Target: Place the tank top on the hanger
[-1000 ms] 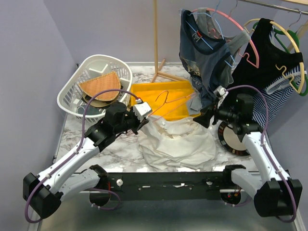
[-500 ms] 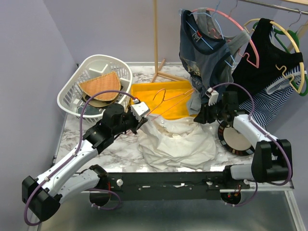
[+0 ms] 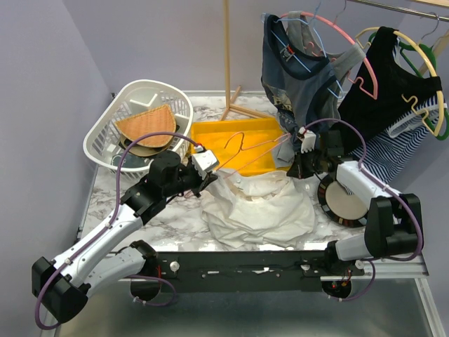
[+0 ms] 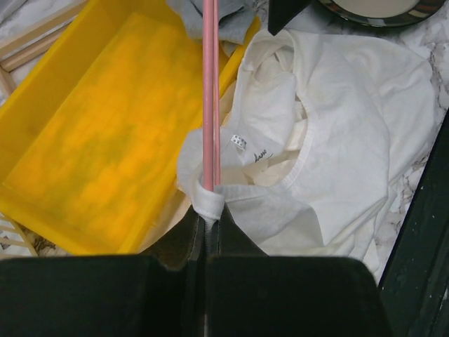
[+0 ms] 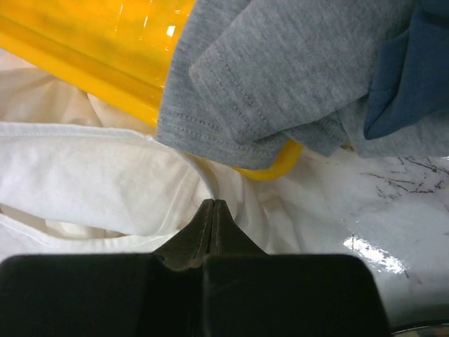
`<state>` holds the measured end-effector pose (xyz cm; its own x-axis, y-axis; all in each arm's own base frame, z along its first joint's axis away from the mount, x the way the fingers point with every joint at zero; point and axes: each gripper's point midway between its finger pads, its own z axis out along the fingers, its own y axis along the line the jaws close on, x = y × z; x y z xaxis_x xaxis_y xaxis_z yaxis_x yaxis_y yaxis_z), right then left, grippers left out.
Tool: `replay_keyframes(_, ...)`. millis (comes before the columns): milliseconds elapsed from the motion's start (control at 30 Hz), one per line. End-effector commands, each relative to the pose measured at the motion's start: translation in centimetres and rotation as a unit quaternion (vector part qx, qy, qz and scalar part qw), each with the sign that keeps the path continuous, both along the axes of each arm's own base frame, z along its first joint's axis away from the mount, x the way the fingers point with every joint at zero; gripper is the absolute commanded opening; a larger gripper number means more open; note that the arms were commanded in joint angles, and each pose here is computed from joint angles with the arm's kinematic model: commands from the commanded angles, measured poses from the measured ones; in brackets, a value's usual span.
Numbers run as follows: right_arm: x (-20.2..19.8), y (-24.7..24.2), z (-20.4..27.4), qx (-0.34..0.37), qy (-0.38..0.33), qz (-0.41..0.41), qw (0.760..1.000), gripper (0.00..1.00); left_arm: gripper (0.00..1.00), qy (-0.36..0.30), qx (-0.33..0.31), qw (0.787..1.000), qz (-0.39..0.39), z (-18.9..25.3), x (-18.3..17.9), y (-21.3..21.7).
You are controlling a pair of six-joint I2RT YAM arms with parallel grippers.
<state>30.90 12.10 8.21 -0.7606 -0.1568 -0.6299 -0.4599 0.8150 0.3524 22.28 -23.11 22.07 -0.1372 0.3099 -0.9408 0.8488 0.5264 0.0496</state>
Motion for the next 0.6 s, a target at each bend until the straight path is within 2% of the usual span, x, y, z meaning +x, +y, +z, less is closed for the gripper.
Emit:
replay_keyframes(0,0.9,-0.1,2.9,-0.006,-0.040,-0.002,0.999,0.01,0.00,-0.019,-0.023,0.997,-0.075,1.4,-2.1,-1.1)
replay_keyframes(167,1.5,-1.4,9.0,-0.015,-0.160,-0.036,0.986,0.01,0.00,-0.013,-0.024,0.992,-0.122,1.4,-3.5,-1.7)
replay_keyframes(267,1.4,-2.8,11.1,-0.013,-0.198,-0.064,0.978,0.01,0.00,-0.001,-0.020,0.991,-0.132,0.9,-3.7,-2.0)
replay_keyframes(567,1.7,-4.7,12.0,-0.008,-0.206,-0.104,0.973,0.01,0.00,0.013,-0.015,0.989,-0.147,0.4,-4.0,-2.2)
